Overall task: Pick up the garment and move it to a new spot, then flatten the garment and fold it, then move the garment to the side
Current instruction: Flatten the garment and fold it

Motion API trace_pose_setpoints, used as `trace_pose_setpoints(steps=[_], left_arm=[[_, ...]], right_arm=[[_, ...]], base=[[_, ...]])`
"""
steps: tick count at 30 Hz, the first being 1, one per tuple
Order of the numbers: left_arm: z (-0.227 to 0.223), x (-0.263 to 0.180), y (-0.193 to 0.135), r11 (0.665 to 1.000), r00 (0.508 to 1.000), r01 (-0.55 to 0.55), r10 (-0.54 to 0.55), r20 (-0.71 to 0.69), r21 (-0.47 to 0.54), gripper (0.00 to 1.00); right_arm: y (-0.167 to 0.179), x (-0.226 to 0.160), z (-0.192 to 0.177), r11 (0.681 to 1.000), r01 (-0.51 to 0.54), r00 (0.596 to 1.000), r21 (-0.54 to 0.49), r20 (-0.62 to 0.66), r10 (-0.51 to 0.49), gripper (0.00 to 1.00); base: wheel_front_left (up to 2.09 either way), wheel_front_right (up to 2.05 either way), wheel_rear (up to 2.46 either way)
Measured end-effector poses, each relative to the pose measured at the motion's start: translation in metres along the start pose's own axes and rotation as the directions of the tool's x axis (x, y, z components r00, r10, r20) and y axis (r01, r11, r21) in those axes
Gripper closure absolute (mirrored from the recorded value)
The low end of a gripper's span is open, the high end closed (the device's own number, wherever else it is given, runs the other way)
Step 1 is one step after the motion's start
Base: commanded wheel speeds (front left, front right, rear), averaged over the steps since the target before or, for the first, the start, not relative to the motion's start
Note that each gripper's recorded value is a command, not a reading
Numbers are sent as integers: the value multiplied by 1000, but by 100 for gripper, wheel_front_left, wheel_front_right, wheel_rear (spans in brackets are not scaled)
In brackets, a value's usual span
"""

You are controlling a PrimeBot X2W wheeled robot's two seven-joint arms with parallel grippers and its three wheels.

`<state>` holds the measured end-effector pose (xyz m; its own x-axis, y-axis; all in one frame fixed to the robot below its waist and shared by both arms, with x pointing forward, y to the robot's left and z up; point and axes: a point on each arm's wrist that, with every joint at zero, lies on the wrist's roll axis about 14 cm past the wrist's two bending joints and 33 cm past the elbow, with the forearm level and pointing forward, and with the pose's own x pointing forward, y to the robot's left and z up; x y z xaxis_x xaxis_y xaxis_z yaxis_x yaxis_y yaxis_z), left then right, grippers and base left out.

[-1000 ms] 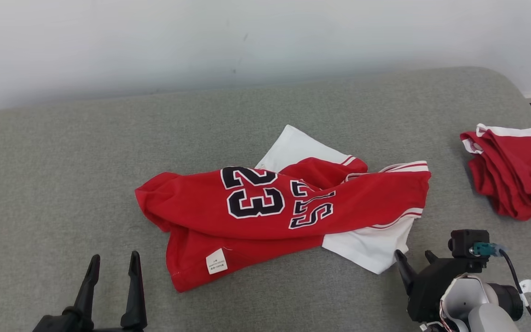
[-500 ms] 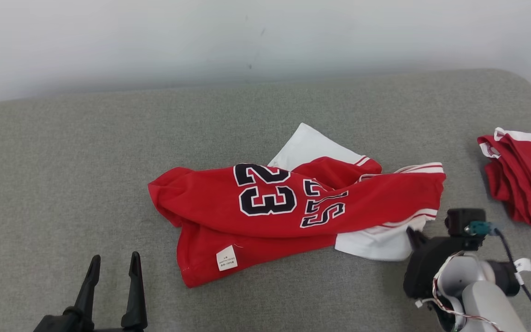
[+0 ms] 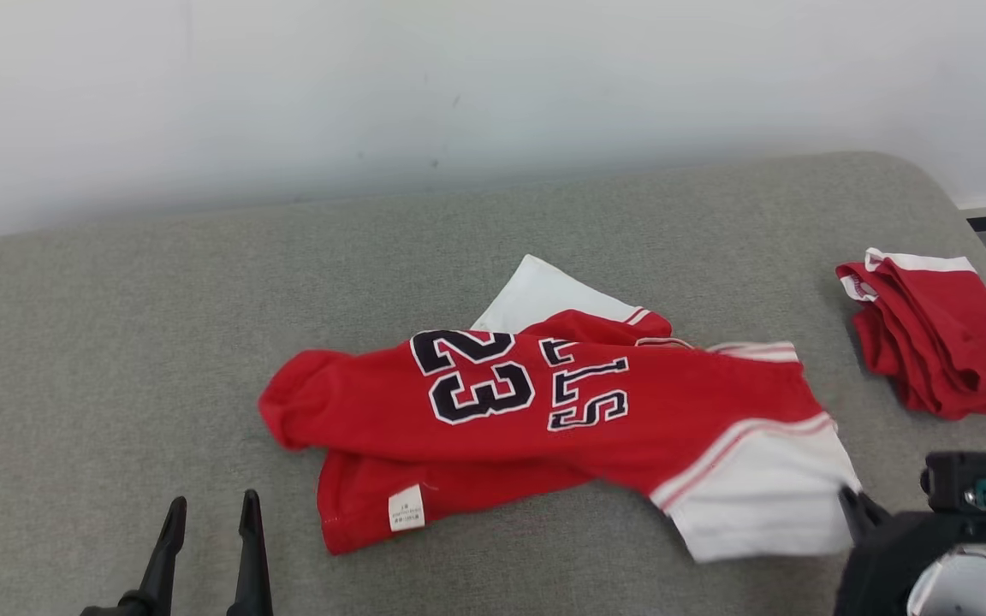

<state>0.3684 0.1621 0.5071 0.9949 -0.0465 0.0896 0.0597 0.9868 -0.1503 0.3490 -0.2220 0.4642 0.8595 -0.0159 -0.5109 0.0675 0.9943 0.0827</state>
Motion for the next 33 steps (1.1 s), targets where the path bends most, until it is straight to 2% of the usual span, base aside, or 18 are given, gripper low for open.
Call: trace_pose_setpoints(steps=[4, 5, 7, 11, 17, 21, 31, 33], left_arm=[[-1, 2, -4, 1000, 1000, 12, -12, -1, -2, 0], [-1, 3, -5, 1000, 1000, 14, -14, -2, -3, 0], [0, 5, -6, 1000, 1000, 18, -18, 3, -5, 0], [1, 3, -3, 1000, 1000, 9, -9, 5, -3, 0], [4, -3, 4, 1000, 1000, -11, 11, 11, 2, 0], [7, -8, 6, 1000, 1000, -19, 19, 20, 5, 0], [10, -15, 5, 1000, 1000, -15, 14, 24, 6, 0], [9, -16, 5, 1000, 1000, -15, 15, 23, 7, 0]], right_arm=[[-23, -7, -22, 997, 80, 993, -9, -82, -81, 100], [-31, -7, -26, 994, 107, 990, -16, -90, -108, 0], [-42, -4, -33, 988, 146, 983, -41, -104, -149, 0], [-40, 5, -25, 990, 137, 990, -32, -41, -138, 0], [-28, 5, 7, 992, 113, 982, -58, 159, -103, 0], [-7, -1, 30, 991, 75, 945, -107, 326, -36, 0], [25, -17, 38, 987, 3, 867, -160, 492, 77, 0], [27, -18, 37, 987, -2, 862, -161, 500, 83, 0]], base=[[0, 0, 0], [0, 0, 0], [0, 0, 0], [0, 0, 0], [0, 0, 0], [0, 0, 0], [0, 0, 0], [0, 0, 0]])
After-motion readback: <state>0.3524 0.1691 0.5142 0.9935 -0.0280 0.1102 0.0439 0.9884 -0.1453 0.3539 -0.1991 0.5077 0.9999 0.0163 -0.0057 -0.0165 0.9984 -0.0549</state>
